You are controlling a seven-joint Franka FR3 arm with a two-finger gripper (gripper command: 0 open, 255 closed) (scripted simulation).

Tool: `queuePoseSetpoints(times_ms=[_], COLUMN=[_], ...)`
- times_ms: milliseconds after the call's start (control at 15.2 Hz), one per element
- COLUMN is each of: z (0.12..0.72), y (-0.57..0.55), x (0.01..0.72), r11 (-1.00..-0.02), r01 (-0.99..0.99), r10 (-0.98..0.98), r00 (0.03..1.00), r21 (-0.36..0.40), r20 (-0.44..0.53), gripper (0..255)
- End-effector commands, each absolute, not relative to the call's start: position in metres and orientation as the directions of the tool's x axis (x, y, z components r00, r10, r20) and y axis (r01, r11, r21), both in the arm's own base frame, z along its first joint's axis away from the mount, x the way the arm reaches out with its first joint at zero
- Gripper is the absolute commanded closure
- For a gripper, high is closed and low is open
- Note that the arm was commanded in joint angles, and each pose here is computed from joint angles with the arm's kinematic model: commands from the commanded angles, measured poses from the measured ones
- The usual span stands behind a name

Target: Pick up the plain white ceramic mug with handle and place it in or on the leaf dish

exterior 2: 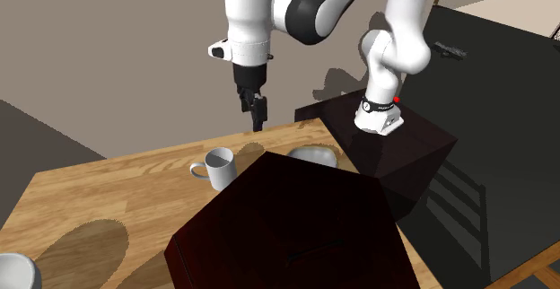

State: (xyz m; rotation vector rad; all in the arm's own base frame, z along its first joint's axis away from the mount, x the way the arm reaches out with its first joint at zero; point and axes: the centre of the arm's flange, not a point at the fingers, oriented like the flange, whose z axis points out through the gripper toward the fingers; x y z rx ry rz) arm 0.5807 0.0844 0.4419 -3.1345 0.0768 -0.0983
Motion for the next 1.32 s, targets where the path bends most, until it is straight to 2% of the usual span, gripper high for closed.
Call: queuePoseSetpoints(times_ms=[0,528,1254], z=[0.425,0.362,0.319], y=[0.089,0.119,0.120], x=[0.602,0.684,0.689], r11=[-0.999,-1.000,-1.000], r01=[-0.043,-0.021,-0.020], r10=[-0.043,-0.021,-0.020], r00=[0.997,0.999,0.999], r21=[-0.005,0.000,0.000], r20=[0.058,0.040,0.039], gripper=[0,0,0])
